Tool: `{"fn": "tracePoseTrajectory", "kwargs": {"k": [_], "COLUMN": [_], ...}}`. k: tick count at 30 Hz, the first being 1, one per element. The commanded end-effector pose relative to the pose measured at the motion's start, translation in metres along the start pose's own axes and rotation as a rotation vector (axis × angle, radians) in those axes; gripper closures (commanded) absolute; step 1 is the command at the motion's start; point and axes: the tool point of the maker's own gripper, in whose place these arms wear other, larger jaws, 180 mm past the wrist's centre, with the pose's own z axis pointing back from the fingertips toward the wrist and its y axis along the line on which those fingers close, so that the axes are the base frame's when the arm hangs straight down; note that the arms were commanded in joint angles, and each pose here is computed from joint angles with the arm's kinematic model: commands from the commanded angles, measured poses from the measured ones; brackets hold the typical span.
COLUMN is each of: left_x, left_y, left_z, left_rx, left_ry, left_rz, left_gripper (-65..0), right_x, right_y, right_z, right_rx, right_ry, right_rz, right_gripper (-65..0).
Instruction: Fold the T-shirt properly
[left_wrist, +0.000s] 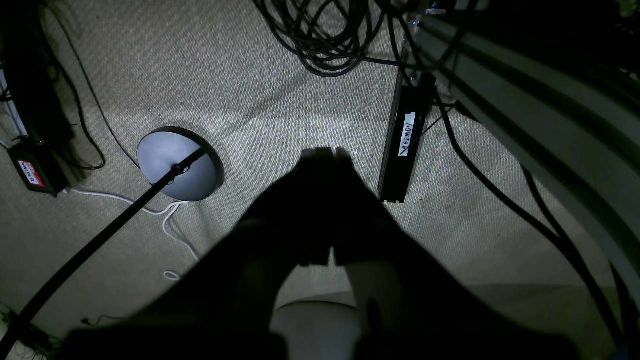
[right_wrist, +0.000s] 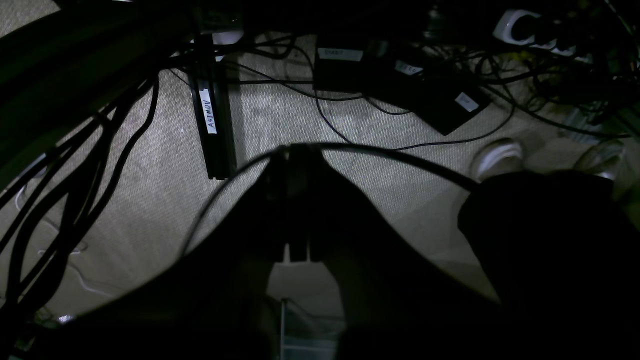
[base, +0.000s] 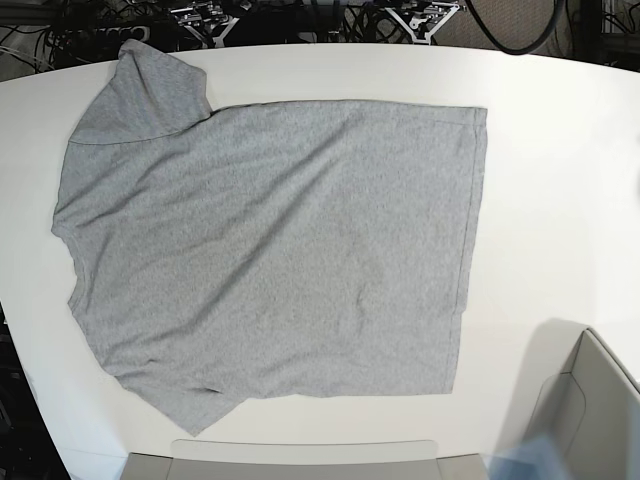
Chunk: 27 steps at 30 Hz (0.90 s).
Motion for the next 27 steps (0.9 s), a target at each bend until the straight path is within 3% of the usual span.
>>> {"fn": "tracePoseTrajectory", "kwargs": {"k": [1, 5, 12, 19, 24, 27], "left_x": [0.007, 0.012, 0.04, 0.029, 0.011, 0.002], "left_y": [0.003, 0.003, 0.004, 0.013, 0.044, 0.051], "left_z": [0.0, 0.001, 0.006, 0.016, 0.011, 0.008], "left_rx": [0.006, 0.006, 0.009, 0.025, 0.071, 0.08], "left_ry": [-0.032, -0.078, -0.251, -0.331, -0.224, -0.147], "left_rz": [0.0, -0.001, 0.004, 0.001, -0.01, 0.055], "left_gripper": [-0.2, -0.2, -0.2, -0.2, -0.2, -0.2], "right_x": [-0.002, -0.01, 0.006, -0.017, -0.03, -0.028], "right_y": [0.002, 0.003, 0.011, 0.019, 0.02, 0.022], "right_z": [0.0, 0.0, 0.005, 0.01, 0.01, 0.012], "right_rx": [0.007, 0.009, 0.024, 0.04, 0.042, 0.046], "right_ry": [-0.002, 0.006, -0.102, -0.111, -0.093, -0.112], "right_rz": [0.003, 0.004, 0.02, 0.026, 0.025, 0.023], "right_gripper": [-0.4, -0.4, -0.3, -0.4, -0.4, -0.4]}}
